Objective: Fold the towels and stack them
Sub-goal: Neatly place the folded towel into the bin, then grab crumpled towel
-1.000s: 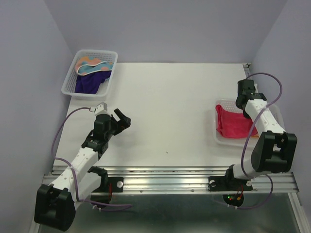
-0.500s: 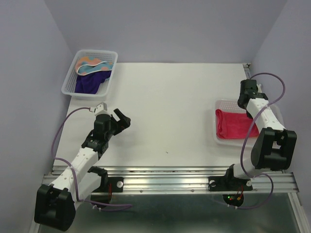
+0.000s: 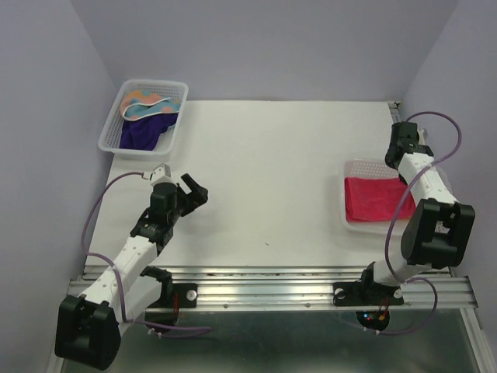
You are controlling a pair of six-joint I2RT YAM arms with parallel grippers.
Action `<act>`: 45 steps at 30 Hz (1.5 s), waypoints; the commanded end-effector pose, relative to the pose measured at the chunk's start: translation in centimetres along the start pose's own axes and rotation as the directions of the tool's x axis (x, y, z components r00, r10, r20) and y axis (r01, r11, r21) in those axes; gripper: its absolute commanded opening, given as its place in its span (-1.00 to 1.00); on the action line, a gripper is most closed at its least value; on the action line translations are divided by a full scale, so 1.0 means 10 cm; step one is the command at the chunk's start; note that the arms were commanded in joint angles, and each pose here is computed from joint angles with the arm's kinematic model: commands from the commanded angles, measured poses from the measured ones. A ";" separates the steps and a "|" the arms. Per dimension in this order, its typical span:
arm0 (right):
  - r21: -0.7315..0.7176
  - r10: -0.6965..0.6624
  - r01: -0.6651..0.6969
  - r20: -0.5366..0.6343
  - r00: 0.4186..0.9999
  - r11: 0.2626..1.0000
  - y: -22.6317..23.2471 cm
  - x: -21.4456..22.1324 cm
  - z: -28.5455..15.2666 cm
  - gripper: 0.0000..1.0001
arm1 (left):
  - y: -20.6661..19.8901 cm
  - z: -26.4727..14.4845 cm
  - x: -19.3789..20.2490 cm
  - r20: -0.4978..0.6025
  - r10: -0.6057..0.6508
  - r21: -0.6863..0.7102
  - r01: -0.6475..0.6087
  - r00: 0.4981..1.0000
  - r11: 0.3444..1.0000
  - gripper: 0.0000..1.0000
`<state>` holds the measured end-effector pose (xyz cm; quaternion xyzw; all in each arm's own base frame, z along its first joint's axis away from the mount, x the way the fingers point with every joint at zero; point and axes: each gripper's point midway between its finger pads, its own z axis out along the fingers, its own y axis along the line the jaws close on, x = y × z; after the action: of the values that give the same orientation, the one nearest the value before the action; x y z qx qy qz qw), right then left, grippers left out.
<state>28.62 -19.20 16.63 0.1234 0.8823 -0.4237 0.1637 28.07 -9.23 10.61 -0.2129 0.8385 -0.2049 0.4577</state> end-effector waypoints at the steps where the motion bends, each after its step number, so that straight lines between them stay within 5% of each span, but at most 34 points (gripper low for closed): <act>1: 0.017 0.063 -0.063 0.014 0.998 0.998 -0.10 -0.12 -0.03 0.05 | 0.01 0.01 -0.05 0.027 0.020 -0.007 -0.019 0.999 1.000 0.98; 2: 0.028 0.065 -0.065 0.002 0.998 0.997 -0.11 -0.10 -0.04 0.68 | 0.01 0.00 -0.07 0.034 0.018 -0.011 -0.017 0.999 1.000 0.98; 3: 0.038 0.073 -0.072 -0.009 0.997 0.997 -0.13 -0.10 -0.04 1.00 | 0.00 0.00 -0.09 0.039 0.017 -0.012 -0.017 0.999 1.000 0.98; 9: 0.064 0.279 -0.283 0.065 0.958 0.957 -0.54 -0.50 -0.36 1.00 | -0.07 -0.05 -0.31 0.098 0.009 -0.031 -0.006 0.995 1.000 0.98; 13: -0.247 0.478 -0.428 0.207 0.853 0.869 -0.55 -0.94 -0.82 1.00 | -0.22 -0.12 -0.69 0.193 -0.020 -0.036 0.027 0.981 0.999 0.97; 18: -0.611 0.581 -0.337 0.254 0.774 0.716 0.12 -1.17 -1.43 1.00 | -0.62 -0.23 -1.62 0.354 -0.012 -0.064 0.037 0.935 0.997 0.98; 22: -0.780 0.555 -0.072 0.374 0.743 0.621 0.94 -1.35 -2.29 1.00 | -0.75 -0.11 -2.42 0.440 0.039 -0.150 0.031 0.897 0.988 0.98; 32: -0.868 0.517 0.151 0.412 0.750 0.473 2.19 -1.40 -2.87 1.00 | 0.11 0.97 -3.50 0.353 0.033 -0.289 0.075 0.935 0.954 0.97; 38: -0.881 0.512 0.221 0.430 0.744 0.419 2.39 -1.38 -3.02 1.00 | 0.61 1.78 -3.87 0.321 0.083 -0.348 0.036 0.943 0.937 0.98; 45: -0.874 0.501 0.210 0.432 0.750 0.439 2.41 -1.37 -2.98 1.00 | 1.08 2.21 -3.98 0.352 0.057 -0.319 0.063 0.934 0.946 0.98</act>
<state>43.64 17.40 21.31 -0.0521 0.8537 0.0951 0.5093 63.28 15.92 15.72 -0.3400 0.7983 -0.0051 0.4971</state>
